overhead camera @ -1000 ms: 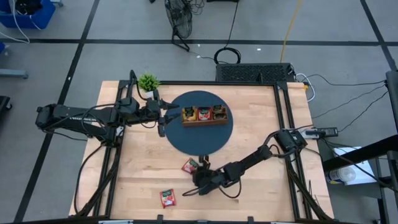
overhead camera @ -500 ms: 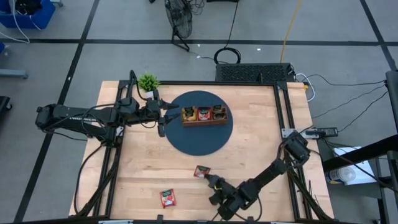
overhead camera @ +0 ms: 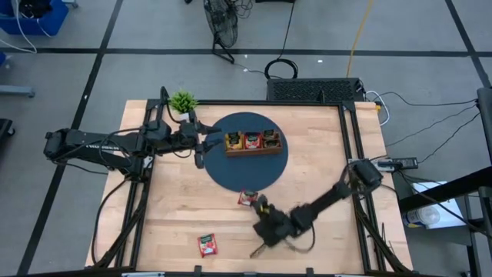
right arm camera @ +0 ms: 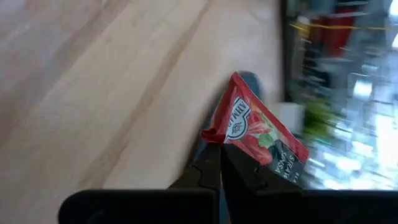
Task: Pick & Place Tea
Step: Put the red tea bag into the middle section of the wooden organizer
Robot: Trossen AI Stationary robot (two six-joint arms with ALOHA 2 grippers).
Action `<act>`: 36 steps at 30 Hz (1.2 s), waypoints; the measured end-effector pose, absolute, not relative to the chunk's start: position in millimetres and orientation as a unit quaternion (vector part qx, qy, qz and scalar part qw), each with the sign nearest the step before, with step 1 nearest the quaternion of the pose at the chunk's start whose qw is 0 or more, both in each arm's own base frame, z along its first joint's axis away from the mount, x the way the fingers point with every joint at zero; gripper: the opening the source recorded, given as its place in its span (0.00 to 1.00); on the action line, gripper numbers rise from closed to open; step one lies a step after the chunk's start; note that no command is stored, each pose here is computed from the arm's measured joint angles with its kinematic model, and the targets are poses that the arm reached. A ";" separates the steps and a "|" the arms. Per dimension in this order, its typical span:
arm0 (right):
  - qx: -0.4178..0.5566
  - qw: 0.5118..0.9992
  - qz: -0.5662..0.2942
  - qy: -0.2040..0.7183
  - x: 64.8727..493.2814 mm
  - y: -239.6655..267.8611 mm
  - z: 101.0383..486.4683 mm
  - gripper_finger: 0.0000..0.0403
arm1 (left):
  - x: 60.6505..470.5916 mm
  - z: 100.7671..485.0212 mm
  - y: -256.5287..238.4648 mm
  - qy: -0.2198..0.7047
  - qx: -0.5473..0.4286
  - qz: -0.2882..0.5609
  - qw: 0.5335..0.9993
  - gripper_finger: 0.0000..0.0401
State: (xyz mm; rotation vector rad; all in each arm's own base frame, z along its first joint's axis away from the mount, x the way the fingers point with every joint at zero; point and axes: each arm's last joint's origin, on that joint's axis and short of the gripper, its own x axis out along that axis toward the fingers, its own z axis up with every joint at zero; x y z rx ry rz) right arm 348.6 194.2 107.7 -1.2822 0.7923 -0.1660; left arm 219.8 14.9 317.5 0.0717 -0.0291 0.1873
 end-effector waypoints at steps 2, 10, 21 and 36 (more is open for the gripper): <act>-0.541 0.760 -0.031 0.358 351.5 171.5 109.9 0.00 | 219.8 317.4 14.9 -0.014 0.036 0.094 0.995 0.41; -0.345 0.879 0.107 0.312 334.4 71.3 139.5 0.00 | 219.6 321.9 14.7 -0.038 0.026 0.092 0.995 0.41; -0.613 0.709 -0.093 0.335 304.5 52.9 185.3 0.00 | 246.6 296.4 17.6 0.001 -0.087 0.111 0.990 0.41; -0.654 0.662 -0.135 0.341 304.9 58.5 190.3 0.00 | 305.2 235.1 20.2 0.020 -0.231 0.076 0.970 0.41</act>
